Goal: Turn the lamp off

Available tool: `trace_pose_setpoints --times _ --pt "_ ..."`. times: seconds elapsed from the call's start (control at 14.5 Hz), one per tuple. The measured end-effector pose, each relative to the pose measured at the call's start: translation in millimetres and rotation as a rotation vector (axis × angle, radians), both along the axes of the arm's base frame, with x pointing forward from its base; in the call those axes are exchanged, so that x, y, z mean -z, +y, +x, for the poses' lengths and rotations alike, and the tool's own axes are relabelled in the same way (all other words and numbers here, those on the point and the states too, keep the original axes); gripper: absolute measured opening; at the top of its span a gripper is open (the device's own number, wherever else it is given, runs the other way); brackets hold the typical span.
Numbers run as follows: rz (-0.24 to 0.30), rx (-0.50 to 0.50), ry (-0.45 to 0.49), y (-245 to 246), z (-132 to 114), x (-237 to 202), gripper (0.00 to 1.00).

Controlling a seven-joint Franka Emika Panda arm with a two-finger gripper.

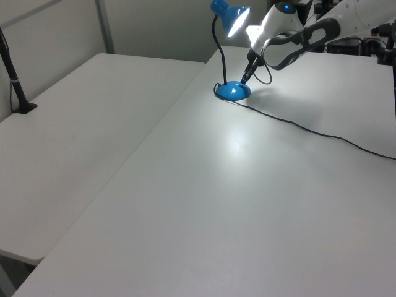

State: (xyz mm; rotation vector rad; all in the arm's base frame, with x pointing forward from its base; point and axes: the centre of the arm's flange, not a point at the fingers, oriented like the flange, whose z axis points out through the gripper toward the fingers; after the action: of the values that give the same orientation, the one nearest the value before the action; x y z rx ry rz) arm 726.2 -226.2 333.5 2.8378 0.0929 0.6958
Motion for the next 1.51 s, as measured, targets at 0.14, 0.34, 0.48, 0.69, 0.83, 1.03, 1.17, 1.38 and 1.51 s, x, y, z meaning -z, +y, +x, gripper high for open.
trace_pose_setpoints --times 0.14,0.34,0.48,0.69,0.83,1.03,1.17,1.38,1.51 --pt "0.0 -0.001 0.002 0 0 2 0.01" --pt "0.002 -0.002 0.008 1 0 6 0.01" --pt "0.002 -0.004 0.011 2 1 8 0.01" --pt "-0.004 -0.011 0.015 2 1 10 0.01" --pt "-0.016 -0.023 0.022 3 1 11 0.01" --pt "-0.039 -0.043 0.034 4 0 13 0.01" --pt "-0.045 -0.049 0.039 5 0 13 0.01" --pt "-0.039 -0.043 0.039 4 -5 10 0.01" --pt "0.005 -0.003 0.041 10 -15 -17 0.01"
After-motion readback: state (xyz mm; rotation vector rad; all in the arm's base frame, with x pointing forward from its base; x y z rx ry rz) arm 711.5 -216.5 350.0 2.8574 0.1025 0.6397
